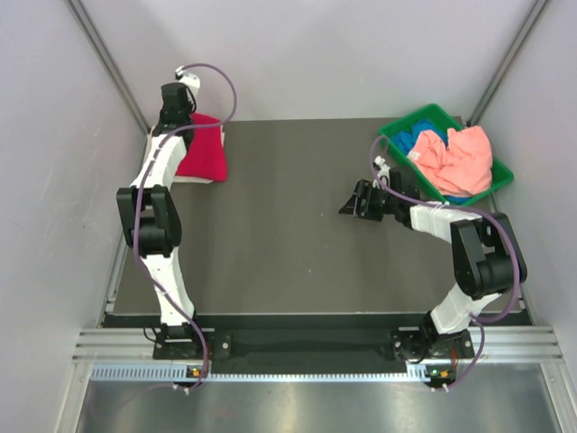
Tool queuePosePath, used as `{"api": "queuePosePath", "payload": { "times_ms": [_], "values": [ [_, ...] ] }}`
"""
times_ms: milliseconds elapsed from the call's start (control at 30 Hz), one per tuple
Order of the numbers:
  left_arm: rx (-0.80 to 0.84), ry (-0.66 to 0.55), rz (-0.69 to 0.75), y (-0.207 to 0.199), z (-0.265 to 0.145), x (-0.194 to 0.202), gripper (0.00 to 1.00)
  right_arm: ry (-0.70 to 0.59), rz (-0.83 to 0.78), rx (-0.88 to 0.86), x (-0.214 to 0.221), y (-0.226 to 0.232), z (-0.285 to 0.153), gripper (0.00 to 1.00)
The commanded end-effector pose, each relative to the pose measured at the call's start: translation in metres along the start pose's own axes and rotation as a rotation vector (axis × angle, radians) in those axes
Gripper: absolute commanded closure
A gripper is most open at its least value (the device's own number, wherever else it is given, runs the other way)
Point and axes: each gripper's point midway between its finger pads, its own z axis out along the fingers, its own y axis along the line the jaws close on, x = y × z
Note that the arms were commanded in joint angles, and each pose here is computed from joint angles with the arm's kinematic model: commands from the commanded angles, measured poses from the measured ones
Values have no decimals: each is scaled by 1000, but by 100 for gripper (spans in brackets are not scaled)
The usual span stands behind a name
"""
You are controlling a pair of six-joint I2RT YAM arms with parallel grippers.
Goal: Fold and stack the t-shirts
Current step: Neatly place the folded tshirt to the corner
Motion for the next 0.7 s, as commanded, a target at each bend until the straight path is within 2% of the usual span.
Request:
{"api": "queuePosePath", "payload": {
  "times_ms": [0, 167, 400, 533, 667],
  "values": [
    [-53, -138, -36, 33, -22, -49, 100, -45, -58, -20, -17, 13, -1, 35],
    [-109, -82, -21, 27, 4, -28, 100, -42, -60, -17, -17, 12, -1, 35],
    [-130, -107, -45, 23, 17, -20, 100, -38, -58, -10, -17, 10, 0, 35],
    [-188, -52, 4, 18, 44, 6, 100, -41, -58, -7, -17, 9, 0, 35],
    [-242, -28, -15, 25, 60, 26, 100, -38, -60, 0, -16, 7, 1, 35]
  ]
}}
